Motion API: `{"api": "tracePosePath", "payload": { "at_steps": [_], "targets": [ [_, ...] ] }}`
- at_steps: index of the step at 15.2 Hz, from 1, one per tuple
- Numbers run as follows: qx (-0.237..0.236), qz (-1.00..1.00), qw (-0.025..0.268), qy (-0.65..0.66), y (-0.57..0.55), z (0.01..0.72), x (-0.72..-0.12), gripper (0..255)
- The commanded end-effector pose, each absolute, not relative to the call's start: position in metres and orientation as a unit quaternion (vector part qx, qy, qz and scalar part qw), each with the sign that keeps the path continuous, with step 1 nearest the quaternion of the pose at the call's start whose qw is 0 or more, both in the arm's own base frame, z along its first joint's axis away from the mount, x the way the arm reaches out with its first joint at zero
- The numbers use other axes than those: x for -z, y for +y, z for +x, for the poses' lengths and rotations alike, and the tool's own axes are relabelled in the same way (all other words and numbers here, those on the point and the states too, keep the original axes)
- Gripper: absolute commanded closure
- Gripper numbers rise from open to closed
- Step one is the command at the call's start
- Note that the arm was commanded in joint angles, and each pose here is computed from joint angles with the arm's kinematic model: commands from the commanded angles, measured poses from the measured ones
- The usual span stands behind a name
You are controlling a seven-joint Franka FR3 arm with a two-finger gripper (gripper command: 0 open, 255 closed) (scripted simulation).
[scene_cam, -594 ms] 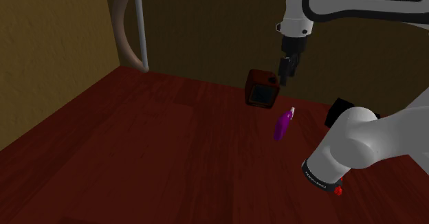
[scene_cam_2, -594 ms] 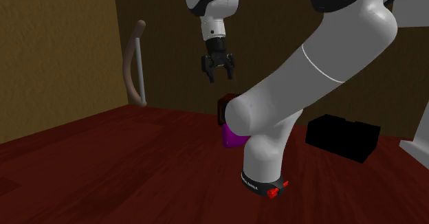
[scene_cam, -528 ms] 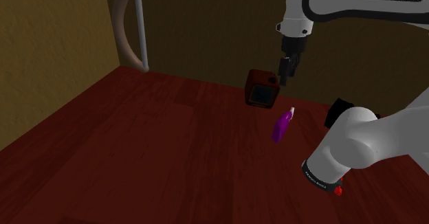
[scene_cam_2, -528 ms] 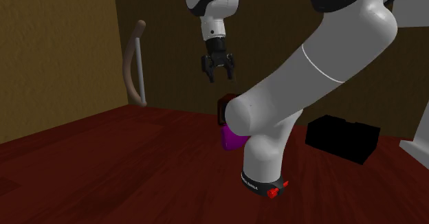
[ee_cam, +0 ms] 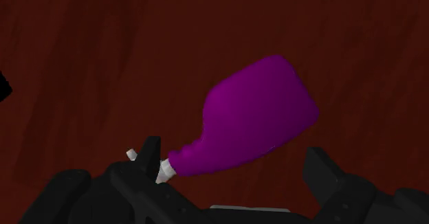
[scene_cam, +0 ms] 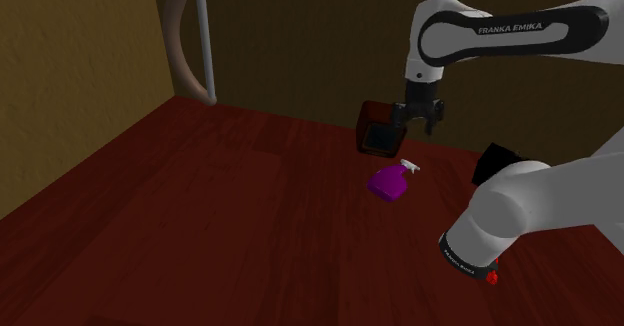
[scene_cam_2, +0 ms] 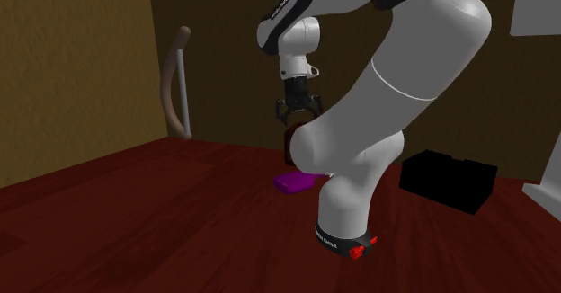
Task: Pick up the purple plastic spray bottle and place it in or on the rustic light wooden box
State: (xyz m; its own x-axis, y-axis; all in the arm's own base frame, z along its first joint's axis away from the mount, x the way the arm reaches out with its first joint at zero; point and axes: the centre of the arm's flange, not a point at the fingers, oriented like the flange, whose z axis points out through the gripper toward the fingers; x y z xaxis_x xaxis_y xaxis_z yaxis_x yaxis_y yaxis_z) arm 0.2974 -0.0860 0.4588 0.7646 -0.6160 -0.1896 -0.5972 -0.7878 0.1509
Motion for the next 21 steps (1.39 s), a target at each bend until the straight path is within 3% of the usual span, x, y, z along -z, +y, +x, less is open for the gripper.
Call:
{"api": "tracePosePath", "payload": {
  "at_steps": [1, 7, 21],
  "targets": [
    [0.115, 0.896, 0.043, -0.426, -0.103, 0.292, -0.438, 0],
    [0.109, 0.735, 0.045, -0.668, -0.144, 0.255, -0.38, 0],
    [0.109, 0.735, 0.045, -0.668, -0.141, 0.247, -0.341, 0]
  ]
}}
